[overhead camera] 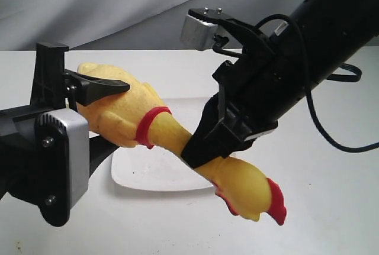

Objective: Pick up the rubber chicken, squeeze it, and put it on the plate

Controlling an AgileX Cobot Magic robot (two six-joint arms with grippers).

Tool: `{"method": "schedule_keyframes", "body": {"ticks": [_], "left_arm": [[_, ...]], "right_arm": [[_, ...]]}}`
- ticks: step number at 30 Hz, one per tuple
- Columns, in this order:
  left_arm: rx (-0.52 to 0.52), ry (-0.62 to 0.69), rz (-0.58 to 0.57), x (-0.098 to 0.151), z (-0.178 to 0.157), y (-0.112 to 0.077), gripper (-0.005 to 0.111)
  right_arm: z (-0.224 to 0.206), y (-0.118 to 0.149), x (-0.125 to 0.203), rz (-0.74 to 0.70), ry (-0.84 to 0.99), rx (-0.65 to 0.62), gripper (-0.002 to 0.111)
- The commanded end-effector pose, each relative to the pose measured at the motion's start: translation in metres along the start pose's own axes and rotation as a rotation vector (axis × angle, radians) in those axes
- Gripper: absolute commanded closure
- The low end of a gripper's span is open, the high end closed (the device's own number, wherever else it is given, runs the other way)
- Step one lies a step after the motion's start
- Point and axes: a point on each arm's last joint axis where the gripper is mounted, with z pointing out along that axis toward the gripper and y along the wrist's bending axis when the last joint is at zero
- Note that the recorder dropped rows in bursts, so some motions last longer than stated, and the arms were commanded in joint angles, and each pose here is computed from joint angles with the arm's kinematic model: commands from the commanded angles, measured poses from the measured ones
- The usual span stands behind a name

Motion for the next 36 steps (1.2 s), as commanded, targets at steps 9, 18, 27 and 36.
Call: {"method": "schedule_keyframes", "body": {"ticks": [9,18,27,36], "left_arm": [[-0.015,0.060,0.007,0.0046,-0.0020,0.0017,0.104],[-0.018,0.064,-0.078,0.0050,-0.0020,0.0017,0.107],[-0.017,0.056,-0.055,0.0043,-0.0020,0.0017,0.090],[-0.016,0.055,-0.055,0.0042,-0.0020,0.0017,0.022]], "right_arm": [[-0.0038,0.0037,-0.0023,-0.014,-0.026,-0.007,0.108],[-0.0038,0.0035,-0.0022,-0.014,-0.025,-0.005,0.108],[-0.0038,0.0035,-0.0022,-0.014,-0.025,-0.005,0.108],[-0.0038,0.0035,-0.0022,-0.014,-0.025,-0.005,0.108]]}}
